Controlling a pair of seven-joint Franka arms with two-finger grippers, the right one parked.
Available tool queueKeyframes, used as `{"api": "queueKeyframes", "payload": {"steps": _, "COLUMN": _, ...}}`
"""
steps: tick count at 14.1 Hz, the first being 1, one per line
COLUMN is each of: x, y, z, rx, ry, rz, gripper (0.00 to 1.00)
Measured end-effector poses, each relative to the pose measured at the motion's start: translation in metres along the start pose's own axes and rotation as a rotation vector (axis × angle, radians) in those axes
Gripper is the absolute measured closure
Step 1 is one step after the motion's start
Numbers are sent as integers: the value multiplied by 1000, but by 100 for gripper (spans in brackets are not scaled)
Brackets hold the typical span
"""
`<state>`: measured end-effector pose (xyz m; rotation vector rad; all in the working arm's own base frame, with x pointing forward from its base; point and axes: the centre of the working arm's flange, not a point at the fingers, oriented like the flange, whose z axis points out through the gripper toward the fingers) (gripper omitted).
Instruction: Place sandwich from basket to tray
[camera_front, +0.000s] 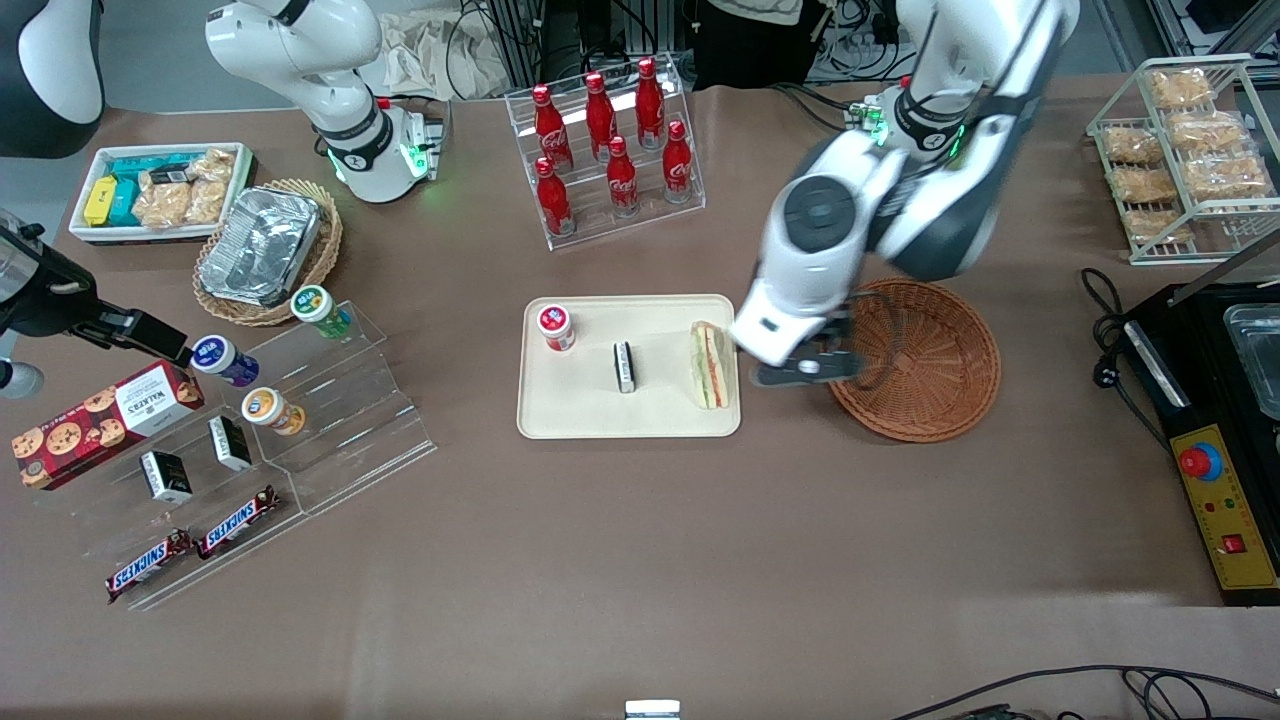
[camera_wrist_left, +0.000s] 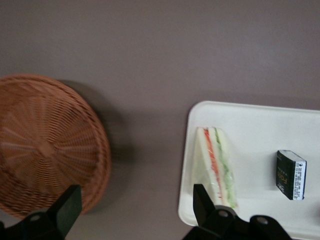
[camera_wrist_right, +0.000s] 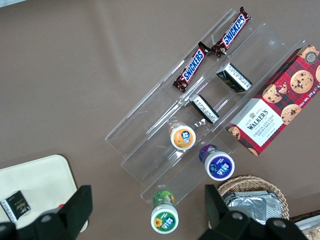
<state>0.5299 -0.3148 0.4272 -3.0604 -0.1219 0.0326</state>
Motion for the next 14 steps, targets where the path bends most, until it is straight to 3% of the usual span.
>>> {"api": "queueKeyframes", "payload": {"steps": 4, "x": 19, "y": -93, "z": -47, "rx": 47, "ry": -30, "rz": 47, "gripper": 0}}
{"api": "queueKeyframes", "payload": {"steps": 11, "x": 30, "y": -203, "z": -98, "rx": 51, "ry": -6, "rz": -95, "gripper": 0}}
{"api": "queueKeyframes", "payload": {"steps": 14, "x": 29, "y": -233, "z": -104, "rx": 60, "ry": -26, "rz": -139, "gripper": 0}}
